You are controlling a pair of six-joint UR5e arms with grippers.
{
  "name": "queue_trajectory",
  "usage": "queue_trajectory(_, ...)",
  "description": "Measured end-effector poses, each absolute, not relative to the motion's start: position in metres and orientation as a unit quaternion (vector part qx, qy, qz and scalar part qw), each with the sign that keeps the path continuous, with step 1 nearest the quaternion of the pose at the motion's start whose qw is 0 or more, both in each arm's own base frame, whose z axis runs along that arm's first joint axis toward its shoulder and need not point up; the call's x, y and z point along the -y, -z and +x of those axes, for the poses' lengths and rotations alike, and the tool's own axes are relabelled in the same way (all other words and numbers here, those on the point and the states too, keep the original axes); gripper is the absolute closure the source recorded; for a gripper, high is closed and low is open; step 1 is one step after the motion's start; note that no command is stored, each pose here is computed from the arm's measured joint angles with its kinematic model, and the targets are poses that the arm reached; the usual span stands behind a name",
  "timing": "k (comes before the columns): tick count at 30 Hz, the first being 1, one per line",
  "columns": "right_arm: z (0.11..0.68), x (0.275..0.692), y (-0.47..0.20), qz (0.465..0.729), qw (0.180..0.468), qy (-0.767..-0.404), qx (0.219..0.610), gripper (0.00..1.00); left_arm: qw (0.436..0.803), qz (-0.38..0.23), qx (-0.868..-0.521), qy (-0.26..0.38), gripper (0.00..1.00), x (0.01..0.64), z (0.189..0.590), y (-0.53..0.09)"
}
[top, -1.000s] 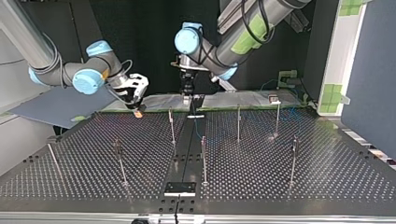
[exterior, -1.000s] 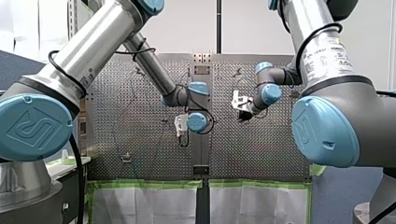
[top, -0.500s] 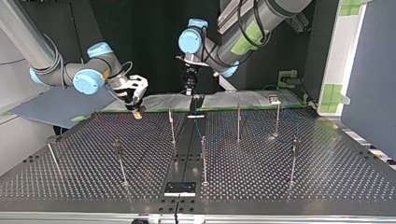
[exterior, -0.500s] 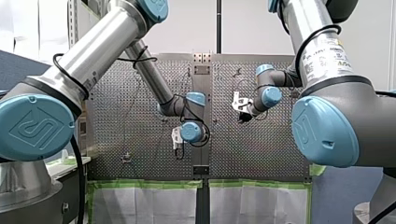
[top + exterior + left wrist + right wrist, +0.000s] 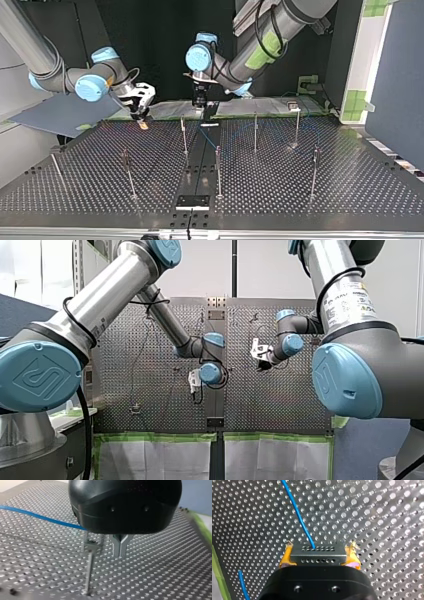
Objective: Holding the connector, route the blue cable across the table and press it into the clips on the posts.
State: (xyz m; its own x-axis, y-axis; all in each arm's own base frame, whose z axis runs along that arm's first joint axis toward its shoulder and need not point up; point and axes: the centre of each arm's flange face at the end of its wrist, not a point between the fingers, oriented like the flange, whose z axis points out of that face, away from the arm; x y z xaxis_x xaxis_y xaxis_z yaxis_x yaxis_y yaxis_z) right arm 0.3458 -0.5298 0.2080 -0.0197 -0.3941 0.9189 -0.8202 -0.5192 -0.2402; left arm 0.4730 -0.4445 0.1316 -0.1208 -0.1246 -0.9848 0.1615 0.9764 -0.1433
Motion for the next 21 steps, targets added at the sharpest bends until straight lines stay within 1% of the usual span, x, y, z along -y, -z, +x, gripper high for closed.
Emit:
queue_trajectory(8, 0.335, 0.537, -0.208, 0.668, 0.199, -0.553, 0.457, 1.0, 0.681, 0.002, -0.724, 0.115, 1.0, 0.444, 0.508, -0.154)
queue_trajectory(16, 0.329, 0.541, -0.208, 0.665, 0.203, -0.552, 0.461, 1.0, 0.673, 0.009, -0.732, 0.105, 1.0, 0.436, 0.538, -0.139)
queue_trajectory(21, 0.327, 0.543, -0.208, 0.664, 0.203, -0.552, 0.462, 1.0, 0.668, 0.009, -0.737, 0.099, 1.0, 0.432, 0.546, -0.137)
